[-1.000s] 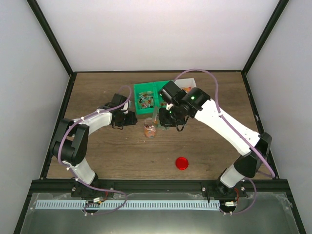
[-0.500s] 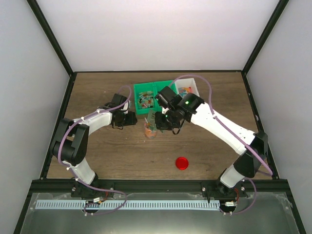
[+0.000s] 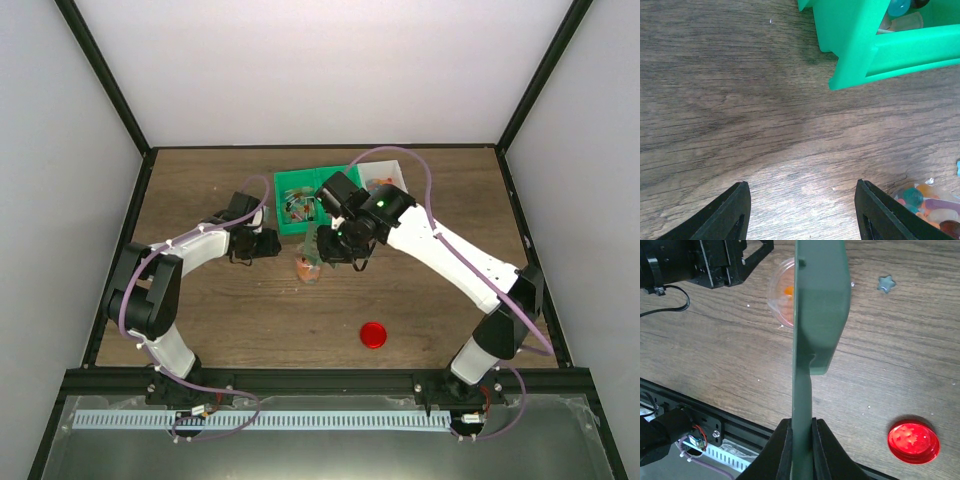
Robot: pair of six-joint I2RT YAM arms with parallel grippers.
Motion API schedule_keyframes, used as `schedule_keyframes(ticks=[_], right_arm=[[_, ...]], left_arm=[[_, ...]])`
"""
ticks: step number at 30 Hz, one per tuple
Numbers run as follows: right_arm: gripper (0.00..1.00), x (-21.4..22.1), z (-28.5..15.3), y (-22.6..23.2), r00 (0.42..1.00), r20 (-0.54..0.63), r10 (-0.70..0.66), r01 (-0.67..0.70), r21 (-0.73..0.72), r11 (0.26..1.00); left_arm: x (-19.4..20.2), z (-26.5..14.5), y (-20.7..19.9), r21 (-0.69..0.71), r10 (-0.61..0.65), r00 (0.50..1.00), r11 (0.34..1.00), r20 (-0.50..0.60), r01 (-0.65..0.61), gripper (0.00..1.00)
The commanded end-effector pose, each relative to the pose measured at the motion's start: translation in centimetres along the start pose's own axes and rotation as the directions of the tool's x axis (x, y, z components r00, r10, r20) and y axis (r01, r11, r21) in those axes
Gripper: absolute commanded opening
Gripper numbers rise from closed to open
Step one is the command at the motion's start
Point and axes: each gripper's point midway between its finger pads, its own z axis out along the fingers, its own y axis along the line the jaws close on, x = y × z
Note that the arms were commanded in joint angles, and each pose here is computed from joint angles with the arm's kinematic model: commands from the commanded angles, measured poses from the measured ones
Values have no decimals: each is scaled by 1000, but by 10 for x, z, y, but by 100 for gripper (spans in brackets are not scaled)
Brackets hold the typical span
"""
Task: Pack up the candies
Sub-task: Place the fake candies in the packing bottle.
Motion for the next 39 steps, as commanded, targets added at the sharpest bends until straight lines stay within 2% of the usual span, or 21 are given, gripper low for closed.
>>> schedule_keyframes(ticks=[1,9,16,21,28,34,39], right_arm=[[1,-1,-22,-2,999,40,-12,11,15,1000],[1,-1,-44,-4,996,88,15,-14,-13,1000],[1,-36,-83,-10,953,233,192,-126,-269,955],[1,-47,-86,-31,932,247,265,-169,-349,922],[1,-48,-82,-38,938,237,252,-153,-370,916],[1,-56,-78,-55,942,231,246,-142,-390,910],[1,-68,-77,-67,938,243,246,-134,-400,906]], left_arm=[[-1,3,1,2,12,1000,1000,-4,-12,59],[-5,2,-2,11,9,1000,1000,2,-9,59],[-39,-28,-10,-19,41,993,999,114,-39,59],[-63,-33,-10,-77,36,989,997,143,-26,61],[-122,-14,-21,-112,4,985,994,174,16,62],[-146,16,-10,-211,25,992,977,126,2,54],[-152,30,-11,-216,18,994,976,103,5,50]])
